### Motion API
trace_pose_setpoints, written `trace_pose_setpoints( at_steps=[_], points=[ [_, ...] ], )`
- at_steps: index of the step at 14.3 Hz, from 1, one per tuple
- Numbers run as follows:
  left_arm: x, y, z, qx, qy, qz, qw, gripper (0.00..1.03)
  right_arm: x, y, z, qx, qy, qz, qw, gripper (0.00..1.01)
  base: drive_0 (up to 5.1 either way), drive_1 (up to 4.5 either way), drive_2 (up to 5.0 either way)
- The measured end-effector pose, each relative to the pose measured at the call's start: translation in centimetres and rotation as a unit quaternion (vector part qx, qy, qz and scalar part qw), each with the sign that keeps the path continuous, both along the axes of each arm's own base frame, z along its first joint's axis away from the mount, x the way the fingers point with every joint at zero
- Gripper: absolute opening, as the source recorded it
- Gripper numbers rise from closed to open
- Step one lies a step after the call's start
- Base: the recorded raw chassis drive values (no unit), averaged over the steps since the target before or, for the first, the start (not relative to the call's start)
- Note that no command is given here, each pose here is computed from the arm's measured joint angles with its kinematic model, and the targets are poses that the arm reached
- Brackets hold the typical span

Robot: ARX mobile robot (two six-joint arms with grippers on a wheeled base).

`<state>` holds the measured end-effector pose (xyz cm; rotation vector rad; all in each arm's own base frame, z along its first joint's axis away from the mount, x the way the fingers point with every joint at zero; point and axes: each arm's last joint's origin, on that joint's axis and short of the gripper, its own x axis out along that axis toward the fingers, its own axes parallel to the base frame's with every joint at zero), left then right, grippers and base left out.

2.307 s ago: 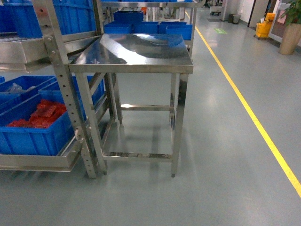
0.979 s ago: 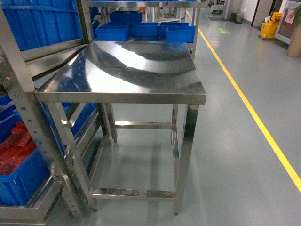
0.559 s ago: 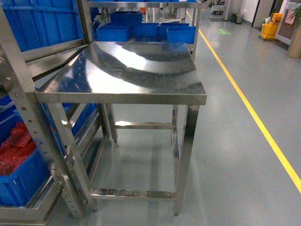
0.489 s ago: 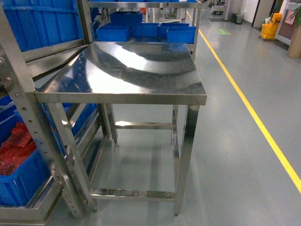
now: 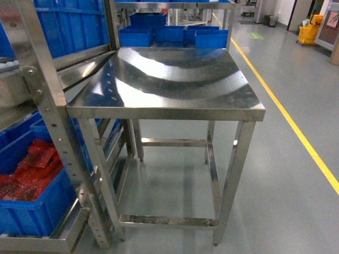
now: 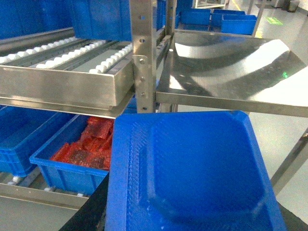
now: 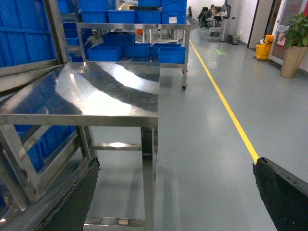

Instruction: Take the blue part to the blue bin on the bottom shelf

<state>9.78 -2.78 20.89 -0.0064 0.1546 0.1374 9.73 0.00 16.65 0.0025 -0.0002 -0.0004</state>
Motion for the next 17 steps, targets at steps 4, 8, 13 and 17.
trace_pose_setpoints(
  at_steps=[4, 8, 13, 17],
  points=[
    [0.0, 0.0, 0.03, -0.001, -0.002, 0.001, 1.0, 0.43, 0.0, 0.0, 0.05, 0.0, -0.002, 0.0, 1.0, 0.98, -4.7, 3.75, 1.2],
    [-0.01, 0.01, 0.01, 0.0, 0.0, 0.001, 1.0, 0.43, 0.0, 0.0, 0.05, 0.0, -0.002, 0.0, 1.0, 0.98, -4.7, 3.75, 1.2],
    [-0.01, 0.01, 0.0, 0.0, 0.0, 0.001, 1.0, 0.43, 0.0, 0.0, 0.02, 0.0, -0.001, 0.0, 1.0, 0.98, -4.7, 3.75, 1.2],
    [-0.01, 0.01, 0.02, 0.0, -0.001, 0.001, 1.0, 0.43, 0.0, 0.0, 0.02, 0.0, -0.001, 0.0, 1.0, 0.98, -4.7, 3.75, 1.2]
  ],
)
